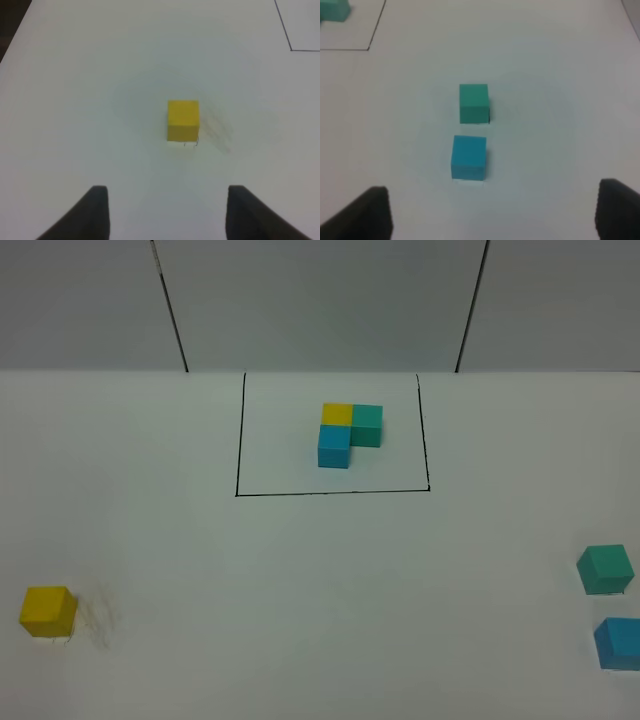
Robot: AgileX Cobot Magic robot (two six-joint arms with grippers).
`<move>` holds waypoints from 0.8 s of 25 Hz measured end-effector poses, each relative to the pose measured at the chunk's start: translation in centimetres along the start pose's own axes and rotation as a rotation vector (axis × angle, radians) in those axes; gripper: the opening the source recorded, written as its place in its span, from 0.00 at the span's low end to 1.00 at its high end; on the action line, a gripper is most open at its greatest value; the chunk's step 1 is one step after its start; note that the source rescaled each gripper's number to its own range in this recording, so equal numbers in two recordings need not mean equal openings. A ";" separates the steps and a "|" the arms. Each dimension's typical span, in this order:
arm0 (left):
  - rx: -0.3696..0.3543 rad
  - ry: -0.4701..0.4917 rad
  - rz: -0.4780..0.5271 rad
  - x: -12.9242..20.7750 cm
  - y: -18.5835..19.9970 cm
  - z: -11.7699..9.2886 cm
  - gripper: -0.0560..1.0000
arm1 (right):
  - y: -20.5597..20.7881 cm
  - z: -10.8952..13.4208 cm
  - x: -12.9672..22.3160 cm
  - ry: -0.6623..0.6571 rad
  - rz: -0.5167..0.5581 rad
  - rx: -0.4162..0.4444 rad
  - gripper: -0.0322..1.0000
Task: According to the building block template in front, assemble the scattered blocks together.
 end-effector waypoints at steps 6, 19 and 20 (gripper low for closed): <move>0.000 0.000 0.000 0.0 0.0 0.0 0.20 | 0.0 0.0 0.0 0.000 0.000 0.000 0.69; -0.002 -0.001 0.000 0.0 0.0 0.0 0.20 | 0.0 0.0 0.0 0.000 0.000 0.000 0.69; -0.003 -0.002 0.000 0.0 0.0 0.1 0.20 | 0.0 0.0 0.0 0.000 0.000 0.000 0.69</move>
Point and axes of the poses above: a point on each arm's last joint axis where the gripper is mounted, y pointing back along that axis away from the gripper, z along the wrist's bending axis when the last joint is at zero, x = y × z, the point moved 10 cm from there along -y, pointing out along that axis toward the gripper, and after that the axes turned 3 degrees about y, right-handed, at the moved point
